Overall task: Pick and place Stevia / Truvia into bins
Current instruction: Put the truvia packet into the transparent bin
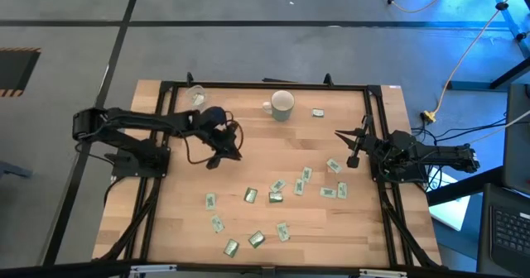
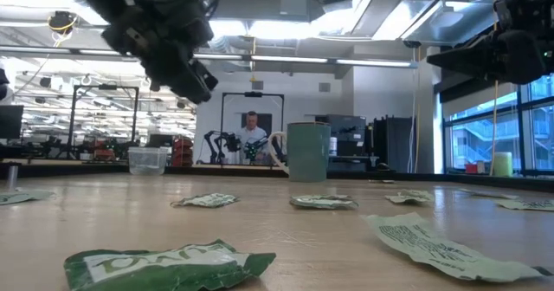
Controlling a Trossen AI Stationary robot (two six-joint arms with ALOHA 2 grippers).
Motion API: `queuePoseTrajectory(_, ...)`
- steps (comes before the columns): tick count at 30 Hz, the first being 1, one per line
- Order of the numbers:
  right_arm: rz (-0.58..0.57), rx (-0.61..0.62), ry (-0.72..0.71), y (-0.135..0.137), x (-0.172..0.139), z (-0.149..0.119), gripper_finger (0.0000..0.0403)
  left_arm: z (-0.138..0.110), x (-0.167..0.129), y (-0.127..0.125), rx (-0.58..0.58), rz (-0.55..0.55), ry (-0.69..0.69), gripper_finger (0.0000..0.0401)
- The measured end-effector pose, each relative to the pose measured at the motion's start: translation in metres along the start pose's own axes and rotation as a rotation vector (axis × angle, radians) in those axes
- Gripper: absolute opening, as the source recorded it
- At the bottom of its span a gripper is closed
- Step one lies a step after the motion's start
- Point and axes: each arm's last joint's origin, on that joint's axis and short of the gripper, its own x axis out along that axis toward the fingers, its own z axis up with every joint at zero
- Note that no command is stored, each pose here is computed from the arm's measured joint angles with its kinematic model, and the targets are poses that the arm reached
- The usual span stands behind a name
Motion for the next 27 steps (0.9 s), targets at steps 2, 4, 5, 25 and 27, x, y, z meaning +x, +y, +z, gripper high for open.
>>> queuePoseTrajectory(2,0.0,0.001,-0.002,0.0,0.0,0.0,0.0035,-0.006,0.003,-0.001,0.012,0.006,-0.042,0.0044)
queuePoseTrajectory(4,-0.001,0.003,-0.003,0.0,0.0,0.0,0.0035,-0.009,0.005,-0.002,0.032,0.017,-0.075,0.0044)
queuePoseTrajectory(5,-0.002,0.02,-0.005,0.0,0.0,0.0,0.0035,-0.009,0.005,-0.002,0.046,0.02,-0.093,0.0044)
queuePoseTrajectory(25,-0.081,0.357,-0.118,-0.013,0.0,0.023,0.0035,0.001,0.004,0.0,0.196,0.055,-0.213,0.0045)
queuePoseTrajectory(27,-0.136,0.354,-0.081,-0.018,0.003,0.029,0.0035,0.001,0.004,0.0,0.183,0.054,-0.213,0.0045)
